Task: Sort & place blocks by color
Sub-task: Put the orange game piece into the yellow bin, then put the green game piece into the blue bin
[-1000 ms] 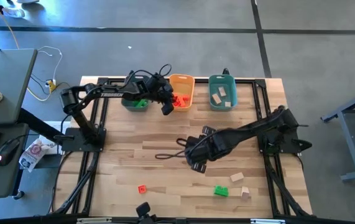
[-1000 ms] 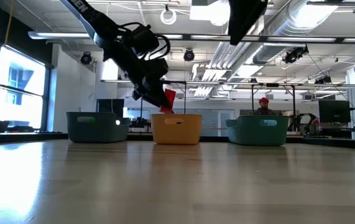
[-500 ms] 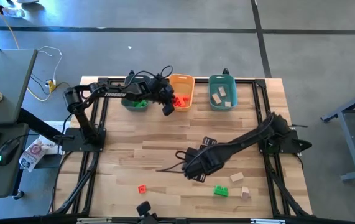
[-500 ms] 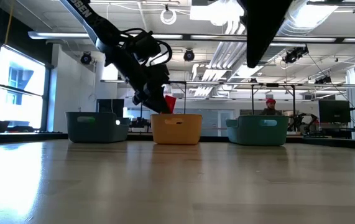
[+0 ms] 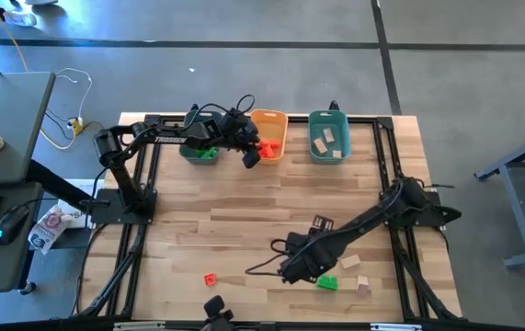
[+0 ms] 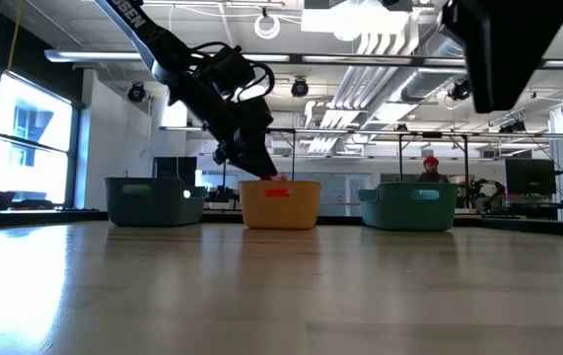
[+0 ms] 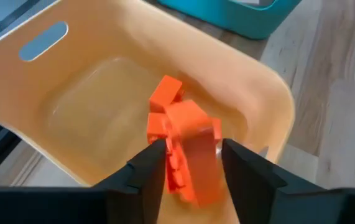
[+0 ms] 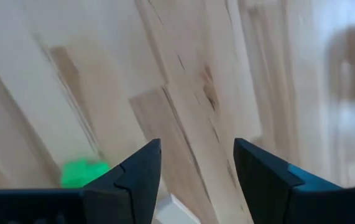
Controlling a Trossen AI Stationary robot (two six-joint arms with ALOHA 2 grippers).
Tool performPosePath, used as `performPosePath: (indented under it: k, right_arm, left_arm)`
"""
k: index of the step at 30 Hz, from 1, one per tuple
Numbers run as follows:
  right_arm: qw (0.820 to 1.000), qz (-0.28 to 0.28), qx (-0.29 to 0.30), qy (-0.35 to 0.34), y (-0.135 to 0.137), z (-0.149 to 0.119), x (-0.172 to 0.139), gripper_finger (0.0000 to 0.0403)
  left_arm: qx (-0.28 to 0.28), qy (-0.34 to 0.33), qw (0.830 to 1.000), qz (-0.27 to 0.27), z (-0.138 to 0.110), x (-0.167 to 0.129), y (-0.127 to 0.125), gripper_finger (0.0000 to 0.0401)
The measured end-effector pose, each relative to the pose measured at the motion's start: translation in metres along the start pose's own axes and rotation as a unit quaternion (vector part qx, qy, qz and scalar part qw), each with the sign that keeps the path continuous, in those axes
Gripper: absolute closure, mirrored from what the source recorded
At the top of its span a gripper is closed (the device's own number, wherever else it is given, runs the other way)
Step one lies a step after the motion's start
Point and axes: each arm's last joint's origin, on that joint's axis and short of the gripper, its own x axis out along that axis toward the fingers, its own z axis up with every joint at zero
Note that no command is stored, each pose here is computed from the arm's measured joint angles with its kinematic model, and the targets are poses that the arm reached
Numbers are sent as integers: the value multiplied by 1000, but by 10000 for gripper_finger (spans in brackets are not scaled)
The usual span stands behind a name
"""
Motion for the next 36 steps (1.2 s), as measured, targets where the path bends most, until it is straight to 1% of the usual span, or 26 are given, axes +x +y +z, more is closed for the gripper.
performPosePath:
  k: [3,6,9,13,15,17,22,26,29,33,36]
  right_arm:
    - [1000,-15,8,12,1,-8,-1,218]
    - [1000,-23,5,16,5,-14,3,218]
    - [999,-27,-1,44,7,-24,12,218]
    - [995,-47,-8,83,9,-39,29,218]
    - [994,-51,-8,101,10,-46,35,218]
    - [992,-55,-5,118,11,-53,40,218]
    - [989,-56,-12,138,15,-64,45,218]
    - [988,-51,-10,143,18,-72,43,218]
    - [990,-44,-7,137,20,-79,36,217]
    - [993,-36,11,115,19,-89,23,217]
    - [996,-1,17,89,25,-93,16,217]
  left_arm:
    - [0,-6,1000,-2,1,0,0,235]
    - [-12,-5,1000,-3,1,0,0,213]
    - [-26,-5,1000,-3,1,-1,0,195]
    - [-26,-7,1000,-4,4,-4,-1,180]
    - [-28,3,1000,-10,7,-7,-1,177]
    - [-26,0,1000,-12,16,-10,-3,176]
    - [-24,17,999,-15,33,-19,-7,178]
    - [-1,22,1000,-20,44,-25,-12,178]
    - [9,19,1000,-23,52,-29,-15,178]
    - [14,16,999,-27,59,-33,-20,178]
    - [17,12,999,-30,63,-34,-24,178]
